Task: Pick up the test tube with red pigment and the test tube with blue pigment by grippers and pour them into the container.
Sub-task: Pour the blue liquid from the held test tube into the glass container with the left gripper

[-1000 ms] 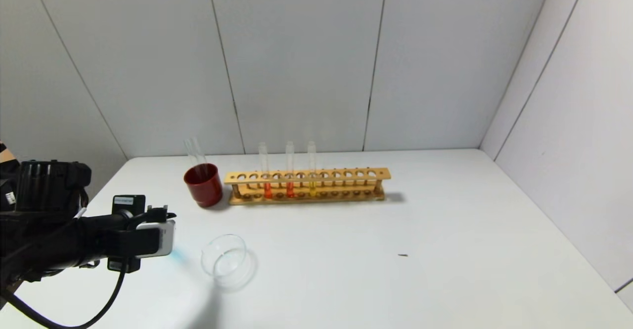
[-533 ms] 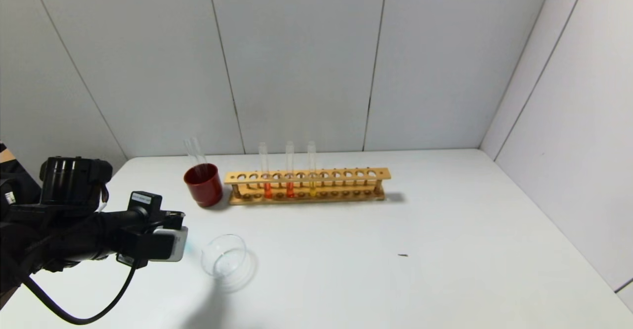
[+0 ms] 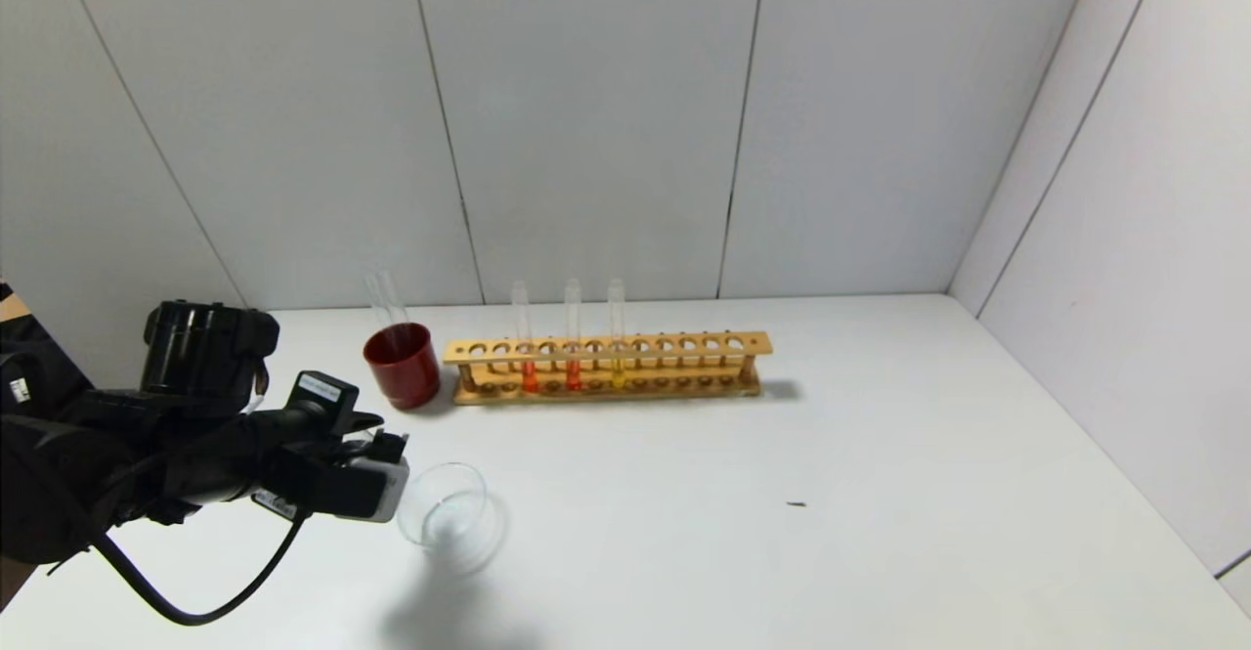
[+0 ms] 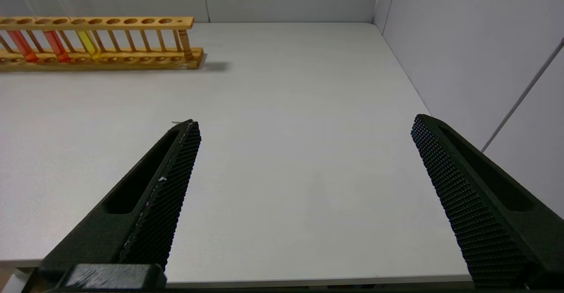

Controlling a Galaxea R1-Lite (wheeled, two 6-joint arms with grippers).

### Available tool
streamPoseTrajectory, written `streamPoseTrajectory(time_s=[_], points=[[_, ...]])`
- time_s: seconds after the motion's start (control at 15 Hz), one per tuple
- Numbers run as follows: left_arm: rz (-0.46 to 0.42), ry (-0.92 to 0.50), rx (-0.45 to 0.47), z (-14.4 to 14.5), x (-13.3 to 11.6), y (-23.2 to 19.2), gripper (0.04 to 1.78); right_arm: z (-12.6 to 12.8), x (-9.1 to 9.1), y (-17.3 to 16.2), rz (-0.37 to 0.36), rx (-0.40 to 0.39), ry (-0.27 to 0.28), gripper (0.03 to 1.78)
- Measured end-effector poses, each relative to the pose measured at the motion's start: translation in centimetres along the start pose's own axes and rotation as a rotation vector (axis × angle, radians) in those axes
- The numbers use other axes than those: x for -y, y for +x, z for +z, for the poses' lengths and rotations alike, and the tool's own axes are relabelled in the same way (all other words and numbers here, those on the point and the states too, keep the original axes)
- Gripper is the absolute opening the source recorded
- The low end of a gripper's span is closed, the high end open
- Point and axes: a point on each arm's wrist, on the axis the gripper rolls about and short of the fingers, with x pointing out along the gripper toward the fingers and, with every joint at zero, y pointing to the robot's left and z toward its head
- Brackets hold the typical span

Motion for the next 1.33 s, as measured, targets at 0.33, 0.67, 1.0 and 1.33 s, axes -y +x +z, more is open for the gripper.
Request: streamPoseTrajectory(time_s=[0.33,0.67,1.0,1.33], points=[[-0.012,0.059,0.028,1.2,0.0,0.5,0.33,0.0,0.0,0.0,0.000,0.000,0.000,1.75],[-0.047,0.145,0.046,1.9,1.1,0.3,0.33,0.0,0.0,0.0,0.000,0.000,0.000,1.75],[-0.053,0.192,0.005,2.7,1.0,0.3,0.33,0.0,0.0,0.0,0.000,0.000,0.000,1.75],[-0.064,0.280,0.004,3.4,1.0,0.7,0.33,0.0,0.0,0.0,0.000,0.000,0.000,1.75]])
